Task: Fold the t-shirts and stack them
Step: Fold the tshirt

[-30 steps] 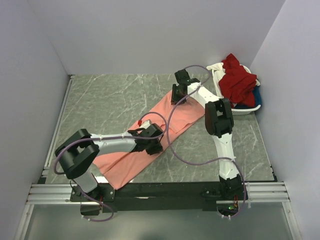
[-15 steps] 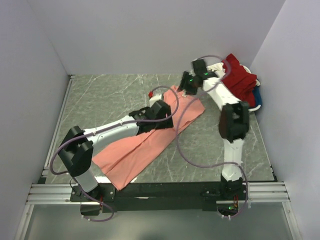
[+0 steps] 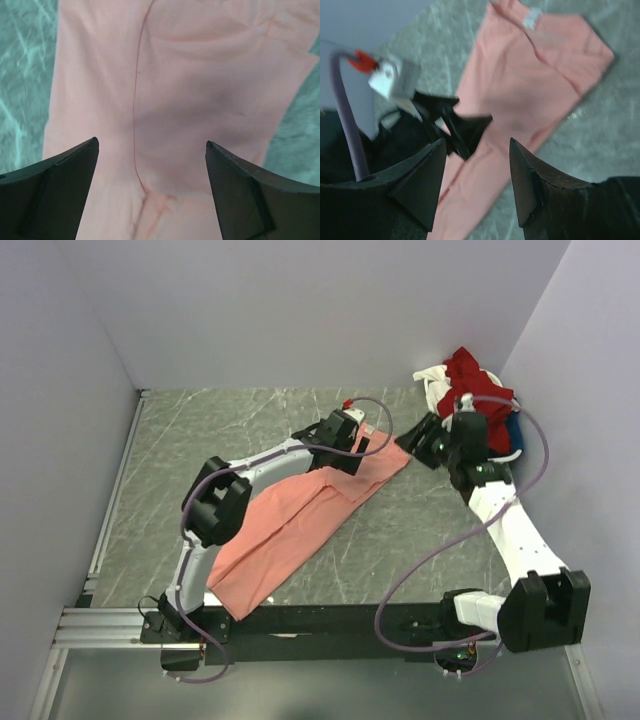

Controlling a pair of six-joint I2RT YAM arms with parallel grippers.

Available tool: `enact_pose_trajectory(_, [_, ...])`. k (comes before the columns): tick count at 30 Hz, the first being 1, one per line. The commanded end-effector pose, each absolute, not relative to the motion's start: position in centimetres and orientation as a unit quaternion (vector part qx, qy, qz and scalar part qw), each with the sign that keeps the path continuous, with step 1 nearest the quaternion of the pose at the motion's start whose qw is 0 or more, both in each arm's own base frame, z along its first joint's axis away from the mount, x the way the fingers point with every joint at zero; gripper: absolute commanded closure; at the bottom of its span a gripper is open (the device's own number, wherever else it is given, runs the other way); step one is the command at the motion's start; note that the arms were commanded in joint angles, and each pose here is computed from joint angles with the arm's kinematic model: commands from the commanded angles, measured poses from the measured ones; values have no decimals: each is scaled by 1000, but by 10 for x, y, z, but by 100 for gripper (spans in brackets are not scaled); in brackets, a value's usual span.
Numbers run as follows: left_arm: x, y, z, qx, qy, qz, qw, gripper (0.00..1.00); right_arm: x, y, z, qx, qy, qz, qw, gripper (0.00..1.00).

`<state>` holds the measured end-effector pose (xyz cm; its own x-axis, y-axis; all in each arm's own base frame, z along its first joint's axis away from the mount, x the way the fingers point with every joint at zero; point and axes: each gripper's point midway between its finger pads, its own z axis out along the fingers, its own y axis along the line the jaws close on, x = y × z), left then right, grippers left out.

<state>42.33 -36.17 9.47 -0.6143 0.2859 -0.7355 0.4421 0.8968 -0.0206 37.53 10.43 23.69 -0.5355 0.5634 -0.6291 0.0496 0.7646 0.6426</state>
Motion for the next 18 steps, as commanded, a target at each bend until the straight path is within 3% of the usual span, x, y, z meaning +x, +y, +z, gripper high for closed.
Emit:
enact_pose_trajectory(1, [443, -367, 98, 282, 871, -91, 392, 6, 353, 103, 235, 183, 816, 299, 460, 39])
enact_pose_trajectory(11, [447, -396, 52, 319, 876, -117, 343, 7, 313, 98, 207, 170, 827, 287, 453, 39])
enact_pose_trajectory(18, [470, -366, 12, 234, 915, -26, 328, 11, 314, 103, 203, 160, 831, 295, 445, 39])
